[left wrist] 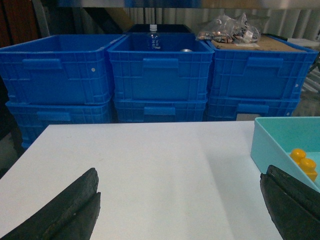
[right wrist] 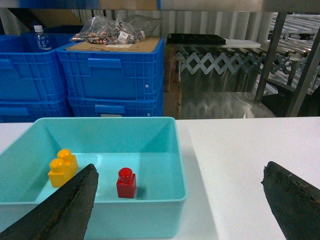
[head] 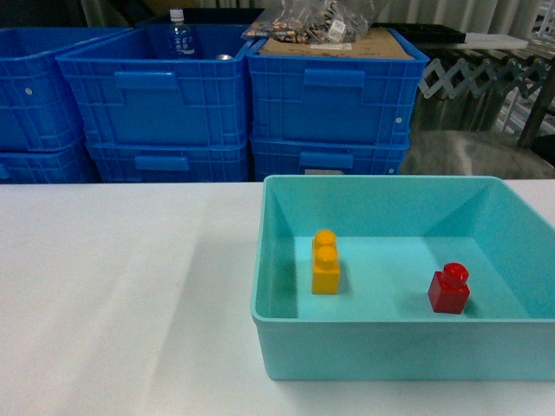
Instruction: Pick red block from blue box to shelf
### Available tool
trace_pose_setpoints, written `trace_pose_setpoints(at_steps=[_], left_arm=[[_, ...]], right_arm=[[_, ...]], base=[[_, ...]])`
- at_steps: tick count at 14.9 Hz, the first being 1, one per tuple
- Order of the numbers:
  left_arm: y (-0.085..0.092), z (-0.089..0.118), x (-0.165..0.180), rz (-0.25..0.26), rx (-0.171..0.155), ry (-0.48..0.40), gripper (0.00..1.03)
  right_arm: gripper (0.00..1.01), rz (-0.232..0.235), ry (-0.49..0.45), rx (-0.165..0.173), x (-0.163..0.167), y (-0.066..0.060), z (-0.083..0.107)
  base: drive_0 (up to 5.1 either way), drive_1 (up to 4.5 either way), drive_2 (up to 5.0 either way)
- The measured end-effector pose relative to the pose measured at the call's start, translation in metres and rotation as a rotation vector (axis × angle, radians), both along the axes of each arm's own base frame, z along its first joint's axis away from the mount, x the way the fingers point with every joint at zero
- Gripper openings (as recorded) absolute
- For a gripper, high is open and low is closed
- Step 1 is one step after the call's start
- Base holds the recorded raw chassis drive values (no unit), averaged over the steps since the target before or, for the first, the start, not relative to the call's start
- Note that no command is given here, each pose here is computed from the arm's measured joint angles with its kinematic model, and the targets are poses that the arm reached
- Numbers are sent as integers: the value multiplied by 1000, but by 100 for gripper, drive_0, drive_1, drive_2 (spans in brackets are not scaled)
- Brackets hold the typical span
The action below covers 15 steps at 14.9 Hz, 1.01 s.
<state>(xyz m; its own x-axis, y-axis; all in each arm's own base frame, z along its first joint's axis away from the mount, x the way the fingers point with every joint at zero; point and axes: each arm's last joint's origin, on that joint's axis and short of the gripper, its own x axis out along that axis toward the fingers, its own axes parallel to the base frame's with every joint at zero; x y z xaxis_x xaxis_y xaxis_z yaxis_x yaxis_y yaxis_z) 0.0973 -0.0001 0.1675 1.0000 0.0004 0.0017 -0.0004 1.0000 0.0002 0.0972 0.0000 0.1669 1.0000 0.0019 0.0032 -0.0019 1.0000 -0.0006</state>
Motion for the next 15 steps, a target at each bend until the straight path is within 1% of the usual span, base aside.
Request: trace_pose_setpoints(at_steps=[15], left_arm=[[0,0,0,0,0,0,98]], right_arm=[[98,0,0,0,0,0,0]], base=[[0,0,0]])
